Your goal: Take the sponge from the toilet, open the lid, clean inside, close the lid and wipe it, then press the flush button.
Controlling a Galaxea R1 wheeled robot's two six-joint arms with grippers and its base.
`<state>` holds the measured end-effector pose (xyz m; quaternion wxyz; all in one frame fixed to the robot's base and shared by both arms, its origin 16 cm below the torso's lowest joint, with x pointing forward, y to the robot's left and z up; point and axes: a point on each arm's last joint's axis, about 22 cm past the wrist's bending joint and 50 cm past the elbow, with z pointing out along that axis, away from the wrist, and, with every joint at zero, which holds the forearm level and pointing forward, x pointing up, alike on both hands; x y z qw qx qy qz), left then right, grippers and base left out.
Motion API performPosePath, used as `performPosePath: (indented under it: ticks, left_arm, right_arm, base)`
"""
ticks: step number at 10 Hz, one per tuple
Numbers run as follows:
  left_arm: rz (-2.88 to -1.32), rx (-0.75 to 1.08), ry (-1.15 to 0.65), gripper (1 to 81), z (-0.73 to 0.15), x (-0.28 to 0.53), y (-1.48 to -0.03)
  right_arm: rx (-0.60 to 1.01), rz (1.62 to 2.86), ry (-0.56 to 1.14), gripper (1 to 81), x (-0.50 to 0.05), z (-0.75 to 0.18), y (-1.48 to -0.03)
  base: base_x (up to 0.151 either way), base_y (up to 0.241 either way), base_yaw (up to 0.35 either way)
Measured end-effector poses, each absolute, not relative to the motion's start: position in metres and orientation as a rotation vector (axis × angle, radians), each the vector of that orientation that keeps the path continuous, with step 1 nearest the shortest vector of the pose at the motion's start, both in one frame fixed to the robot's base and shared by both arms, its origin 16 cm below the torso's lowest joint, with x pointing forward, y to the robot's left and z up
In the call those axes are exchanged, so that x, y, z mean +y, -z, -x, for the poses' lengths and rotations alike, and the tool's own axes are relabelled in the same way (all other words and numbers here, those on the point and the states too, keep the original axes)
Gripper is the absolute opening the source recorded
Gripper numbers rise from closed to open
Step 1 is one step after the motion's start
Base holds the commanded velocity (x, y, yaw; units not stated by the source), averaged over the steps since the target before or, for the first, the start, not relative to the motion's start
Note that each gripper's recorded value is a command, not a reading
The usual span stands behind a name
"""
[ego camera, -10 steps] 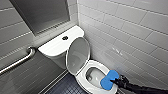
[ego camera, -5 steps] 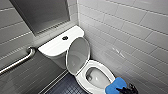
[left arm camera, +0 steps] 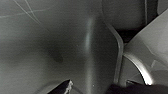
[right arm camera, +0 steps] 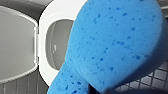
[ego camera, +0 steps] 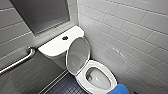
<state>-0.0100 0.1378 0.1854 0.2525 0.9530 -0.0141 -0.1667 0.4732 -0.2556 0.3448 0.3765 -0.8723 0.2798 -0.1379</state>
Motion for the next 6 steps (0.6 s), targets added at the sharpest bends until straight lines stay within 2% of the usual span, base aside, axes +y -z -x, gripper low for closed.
performPosePath:
  ticks: [2, 4, 6]
  left_arm:
    - [-2.590, -0.038, 0.451, 81.1, 0.010, 0.137, -0.185]
    - [-2.585, -0.036, 0.449, 81.1, 0.009, 0.133, -0.186]
    - [-2.585, -0.036, 0.446, 81.1, 0.009, 0.133, -0.186]
  right_arm:
    - [0.705, 2.211, 0.367, 1.0, -0.262, -0.471, -0.373]
    - [0.691, 2.255, 0.401, 1.0, -0.292, -0.473, -0.382]
    - [0.621, 2.247, 0.404, 1.0, -0.278, -0.502, -0.381]
  base:
    - [0.000, 0.000, 0.000]
    - [0.000, 0.000, 0.000]
    - [0.000, 0.000, 0.000]
